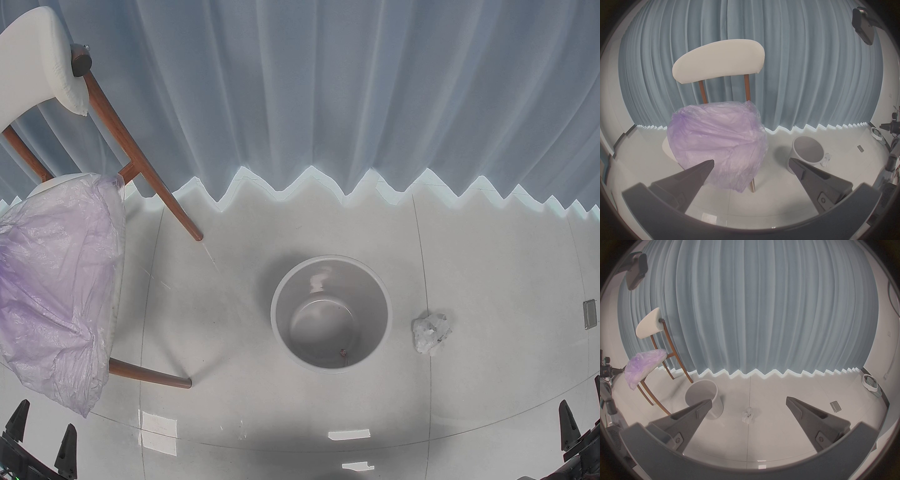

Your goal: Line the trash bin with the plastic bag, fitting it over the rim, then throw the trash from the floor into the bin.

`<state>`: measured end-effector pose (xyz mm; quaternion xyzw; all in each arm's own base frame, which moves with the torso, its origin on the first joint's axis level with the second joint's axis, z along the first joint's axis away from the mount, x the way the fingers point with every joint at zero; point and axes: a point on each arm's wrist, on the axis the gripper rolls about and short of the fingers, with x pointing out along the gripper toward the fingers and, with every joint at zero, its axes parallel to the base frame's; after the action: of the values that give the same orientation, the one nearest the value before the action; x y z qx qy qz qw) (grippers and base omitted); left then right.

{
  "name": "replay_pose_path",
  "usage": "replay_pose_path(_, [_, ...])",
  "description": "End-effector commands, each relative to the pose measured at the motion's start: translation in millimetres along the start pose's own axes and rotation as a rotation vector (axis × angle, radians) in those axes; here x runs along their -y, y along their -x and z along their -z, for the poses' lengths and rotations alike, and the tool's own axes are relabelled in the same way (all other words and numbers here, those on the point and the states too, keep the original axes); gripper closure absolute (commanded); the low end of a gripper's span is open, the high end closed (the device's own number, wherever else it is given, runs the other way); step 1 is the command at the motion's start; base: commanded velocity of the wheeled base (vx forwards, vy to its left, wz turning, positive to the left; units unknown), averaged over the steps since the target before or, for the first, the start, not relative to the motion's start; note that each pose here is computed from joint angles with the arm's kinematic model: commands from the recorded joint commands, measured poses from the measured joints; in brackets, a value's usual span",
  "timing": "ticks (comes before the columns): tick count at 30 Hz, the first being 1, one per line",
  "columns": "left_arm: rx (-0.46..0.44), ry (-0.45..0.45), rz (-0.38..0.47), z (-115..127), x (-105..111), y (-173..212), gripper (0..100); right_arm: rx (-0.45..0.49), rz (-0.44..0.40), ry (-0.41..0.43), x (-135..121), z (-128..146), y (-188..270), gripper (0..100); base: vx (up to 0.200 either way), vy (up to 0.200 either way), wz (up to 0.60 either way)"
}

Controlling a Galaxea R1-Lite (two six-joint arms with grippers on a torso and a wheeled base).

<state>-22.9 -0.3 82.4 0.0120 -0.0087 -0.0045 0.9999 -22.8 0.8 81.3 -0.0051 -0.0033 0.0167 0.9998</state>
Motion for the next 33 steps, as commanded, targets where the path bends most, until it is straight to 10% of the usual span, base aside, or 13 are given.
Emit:
replay_pose_path(1, [0.079,-0.001,-0.008,-3,0,0,0,-0.002,0.0,0.001,0,5,0,0,0.0,0.0,0.0])
replay_pose_path(8, [0.266,-0.091,-0.017,-22,0,4,0,-0.002,0.0,0.001,0,5,0,0,0.0,0.0,0.0])
replay_pose_path(19, [0.229,-0.208,-0.02,-49,-1,6,0,-0.002,0.0,0.001,0,5,0,0,0.0,0.0,0.0])
replay_pose_path(33, [-0.185,-0.185,0.037,-151,-3,-125,0,-0.003,0.0,0.001,0,5,0,0,0.0,0.0,0.0])
